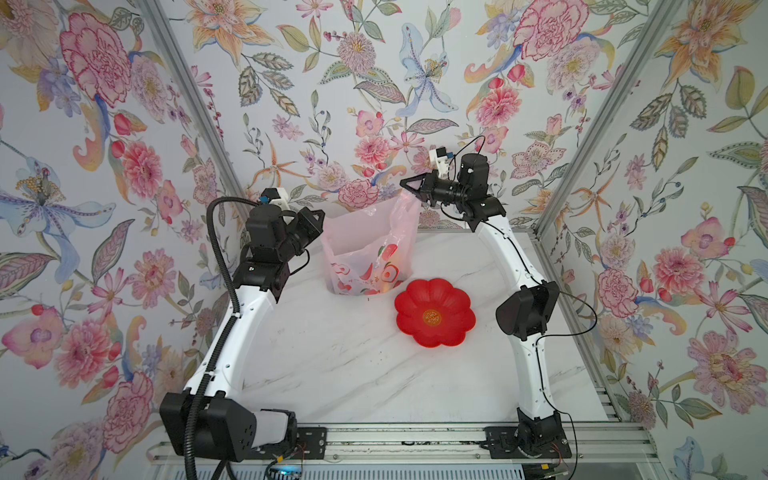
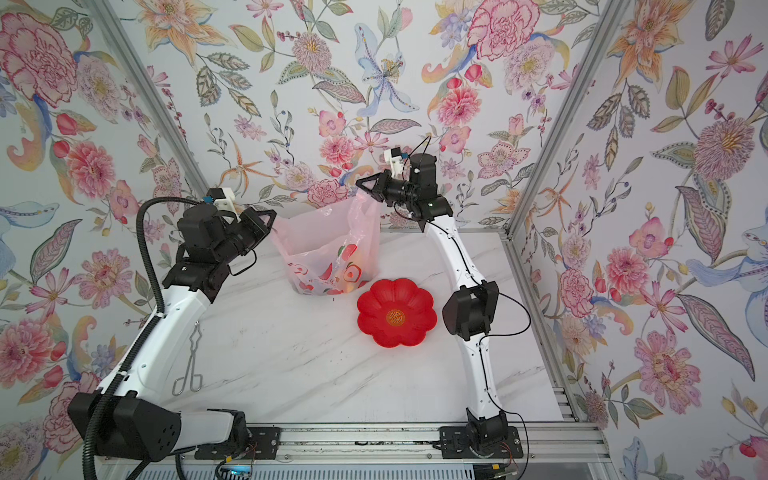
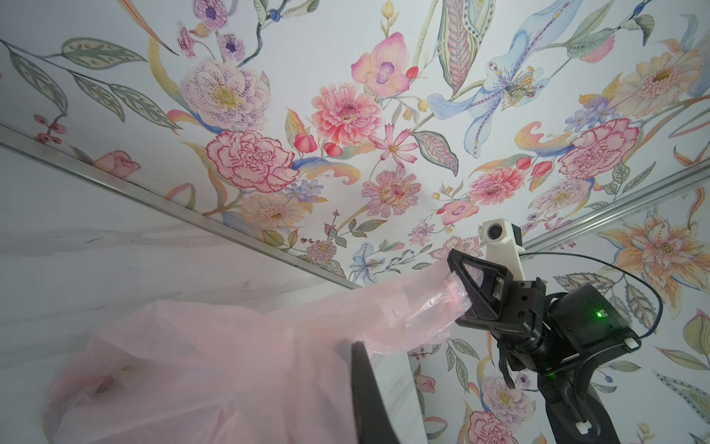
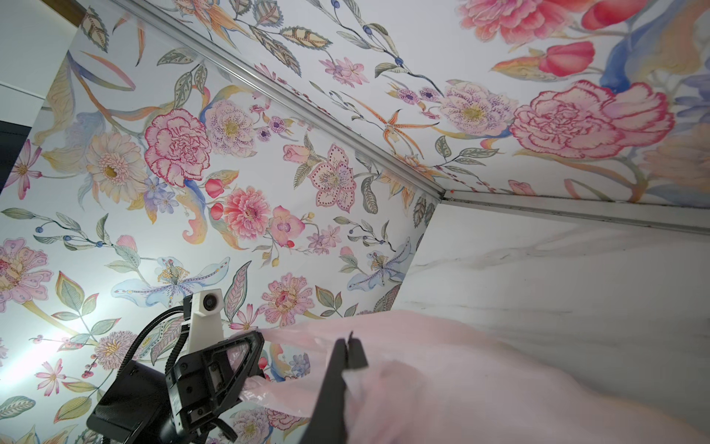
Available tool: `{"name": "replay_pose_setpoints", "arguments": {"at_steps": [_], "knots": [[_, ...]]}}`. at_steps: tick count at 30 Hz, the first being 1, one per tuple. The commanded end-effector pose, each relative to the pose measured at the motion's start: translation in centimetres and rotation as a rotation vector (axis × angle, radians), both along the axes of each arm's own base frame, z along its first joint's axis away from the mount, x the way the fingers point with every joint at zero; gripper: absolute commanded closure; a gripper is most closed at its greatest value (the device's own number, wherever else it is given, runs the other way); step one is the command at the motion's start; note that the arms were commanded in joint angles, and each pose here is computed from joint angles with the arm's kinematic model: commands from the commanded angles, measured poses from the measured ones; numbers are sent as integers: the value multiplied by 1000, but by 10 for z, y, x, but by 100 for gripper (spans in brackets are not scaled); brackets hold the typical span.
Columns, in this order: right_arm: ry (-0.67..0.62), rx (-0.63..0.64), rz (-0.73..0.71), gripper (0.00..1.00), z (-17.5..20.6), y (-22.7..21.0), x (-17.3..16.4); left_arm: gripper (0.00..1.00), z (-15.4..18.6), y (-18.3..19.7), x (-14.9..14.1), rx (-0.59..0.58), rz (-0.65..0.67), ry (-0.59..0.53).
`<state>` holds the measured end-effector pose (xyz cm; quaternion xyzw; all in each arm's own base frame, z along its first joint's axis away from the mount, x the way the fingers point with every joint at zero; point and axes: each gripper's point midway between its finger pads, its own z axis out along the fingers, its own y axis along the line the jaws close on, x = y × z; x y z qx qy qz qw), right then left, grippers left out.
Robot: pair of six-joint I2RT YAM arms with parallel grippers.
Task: Place the fruits into the plastic bag
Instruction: Place the plastic bag at the top-center of the table.
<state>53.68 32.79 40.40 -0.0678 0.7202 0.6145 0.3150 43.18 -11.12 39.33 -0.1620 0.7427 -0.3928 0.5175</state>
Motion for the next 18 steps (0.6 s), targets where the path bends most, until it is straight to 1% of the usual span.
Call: {"name": "replay_pose_setpoints", "arguments": {"at_steps": [1,9,16,17,18], "knots": [[-85,18,-14,100,24,-9,-1,100,27,-18,6,-30,-42,-86],[-105,-11,-54,100,31,-34,1,100,24,-50,24,-35,-106,-85],[-94,-46,-112,100,25,-68,7,100,17,-60,34,-43,-126,-76],[-88,-51,-116,94,23,-70,7,99,16,-60,35,-42,-127,-73],[-81,-54,-115,91,20,-71,7,97,16,-61,36,-40,-129,-73]]}}
